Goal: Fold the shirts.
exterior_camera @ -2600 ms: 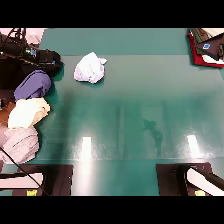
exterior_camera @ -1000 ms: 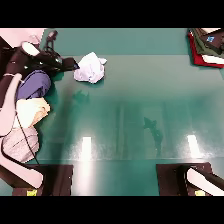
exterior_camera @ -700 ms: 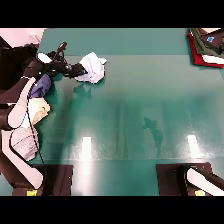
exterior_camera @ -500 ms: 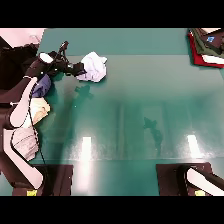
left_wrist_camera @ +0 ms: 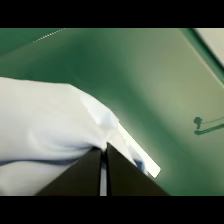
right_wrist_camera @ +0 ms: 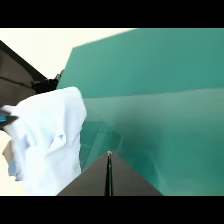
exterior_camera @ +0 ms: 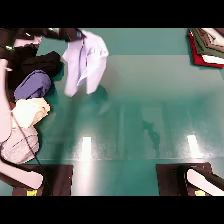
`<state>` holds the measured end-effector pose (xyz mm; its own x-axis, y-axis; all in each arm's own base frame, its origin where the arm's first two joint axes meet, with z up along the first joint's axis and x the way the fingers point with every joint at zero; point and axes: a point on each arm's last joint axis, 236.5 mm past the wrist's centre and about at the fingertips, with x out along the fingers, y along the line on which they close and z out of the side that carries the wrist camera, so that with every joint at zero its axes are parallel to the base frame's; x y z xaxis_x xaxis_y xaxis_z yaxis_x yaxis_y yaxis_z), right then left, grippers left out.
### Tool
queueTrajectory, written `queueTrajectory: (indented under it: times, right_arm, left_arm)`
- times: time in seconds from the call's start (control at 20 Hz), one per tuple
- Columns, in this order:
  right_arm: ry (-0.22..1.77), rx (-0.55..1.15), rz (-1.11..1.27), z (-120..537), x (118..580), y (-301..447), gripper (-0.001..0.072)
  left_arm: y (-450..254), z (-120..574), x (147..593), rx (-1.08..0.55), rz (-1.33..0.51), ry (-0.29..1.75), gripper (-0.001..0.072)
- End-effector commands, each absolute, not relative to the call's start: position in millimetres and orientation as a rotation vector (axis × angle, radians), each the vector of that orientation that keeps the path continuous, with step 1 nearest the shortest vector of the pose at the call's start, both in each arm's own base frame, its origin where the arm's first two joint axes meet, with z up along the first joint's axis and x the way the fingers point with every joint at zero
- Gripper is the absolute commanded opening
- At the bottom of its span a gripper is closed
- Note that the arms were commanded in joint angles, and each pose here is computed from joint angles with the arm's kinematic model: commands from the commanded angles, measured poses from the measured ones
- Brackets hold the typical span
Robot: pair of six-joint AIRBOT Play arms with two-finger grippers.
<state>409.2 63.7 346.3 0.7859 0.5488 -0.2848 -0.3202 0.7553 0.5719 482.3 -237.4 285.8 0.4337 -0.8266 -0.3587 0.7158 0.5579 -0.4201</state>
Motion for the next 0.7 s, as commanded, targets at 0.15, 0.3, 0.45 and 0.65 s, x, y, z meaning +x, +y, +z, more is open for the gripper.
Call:
queueTrajectory:
  times: [0.15, 0.3, 0.45, 0.65]
  right_arm:
    - [0.419, 0.455, 0.538, 376, 394, 76, 0.0016]
    - [0.481, 0.442, 0.569, 365, 384, 83, 0.0016]
    - [0.531, 0.429, 0.593, 356, 375, 88, 0.0016]
    - [0.570, 0.419, 0.611, 350, 368, 92, 0.0016]
  left_arm:
    - [-274, 370, 341, -0.010, -1.186, 0.448, 0.0022]
    - [-277, 289, 344, 0.059, -1.137, 0.669, 0.0023]
    - [-276, 204, 373, 0.015, -1.031, 0.822, 0.0023]
    - [-230, 143, 403, -0.144, -0.836, 1.037, 0.0566]
